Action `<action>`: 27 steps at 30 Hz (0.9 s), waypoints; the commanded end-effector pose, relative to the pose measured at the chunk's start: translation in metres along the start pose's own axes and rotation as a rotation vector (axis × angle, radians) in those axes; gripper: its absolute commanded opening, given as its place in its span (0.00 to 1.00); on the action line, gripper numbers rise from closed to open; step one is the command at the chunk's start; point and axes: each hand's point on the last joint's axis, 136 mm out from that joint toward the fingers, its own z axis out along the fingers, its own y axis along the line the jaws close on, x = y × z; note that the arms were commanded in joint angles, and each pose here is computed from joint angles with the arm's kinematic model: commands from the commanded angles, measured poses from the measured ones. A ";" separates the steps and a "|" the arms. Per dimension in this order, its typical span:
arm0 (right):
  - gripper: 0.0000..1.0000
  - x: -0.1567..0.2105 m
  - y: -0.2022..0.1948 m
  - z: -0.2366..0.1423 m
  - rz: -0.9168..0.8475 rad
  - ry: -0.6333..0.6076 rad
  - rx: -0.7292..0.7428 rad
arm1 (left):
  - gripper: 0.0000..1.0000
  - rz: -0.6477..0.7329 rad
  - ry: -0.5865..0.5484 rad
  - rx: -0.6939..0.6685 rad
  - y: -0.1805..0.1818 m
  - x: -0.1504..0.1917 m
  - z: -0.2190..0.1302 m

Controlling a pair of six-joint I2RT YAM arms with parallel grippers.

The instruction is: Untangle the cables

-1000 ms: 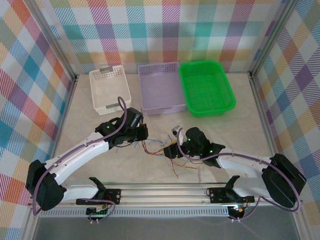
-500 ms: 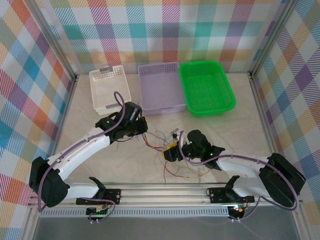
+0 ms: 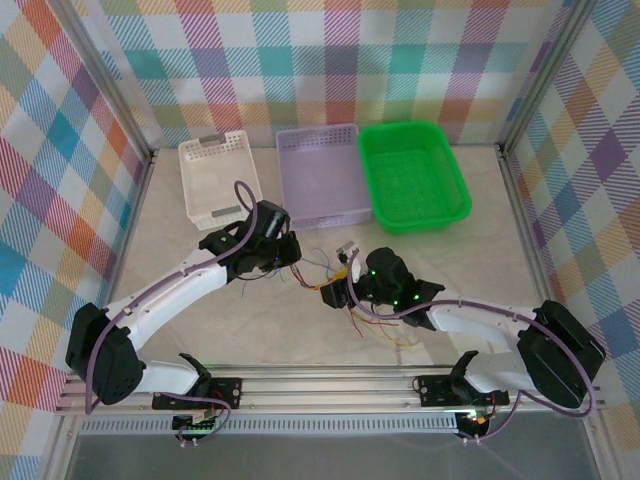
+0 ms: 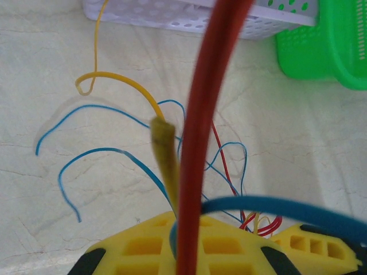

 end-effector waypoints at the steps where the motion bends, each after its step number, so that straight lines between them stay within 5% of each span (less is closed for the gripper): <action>1: 0.63 -0.014 0.007 0.004 -0.001 -0.017 -0.008 | 0.00 -0.015 -0.018 0.040 -0.010 -0.009 -0.003; 7: 0.69 0.002 0.021 0.027 0.096 0.072 -0.117 | 0.00 -0.026 -0.010 0.054 -0.013 -0.008 -0.002; 15: 0.72 0.019 0.027 0.033 -0.006 0.091 -0.090 | 0.00 -0.009 -0.014 0.054 -0.015 -0.011 -0.004; 17: 0.66 0.019 0.032 0.038 -0.017 0.096 -0.096 | 0.00 -0.016 -0.010 0.062 -0.017 -0.011 -0.003; 22: 0.25 0.016 0.026 0.041 -0.021 0.088 -0.049 | 0.00 -0.009 -0.020 0.056 -0.016 -0.013 -0.006; 27: 0.01 0.009 0.021 0.030 -0.049 0.066 -0.002 | 0.00 0.009 -0.038 0.031 -0.011 -0.020 -0.017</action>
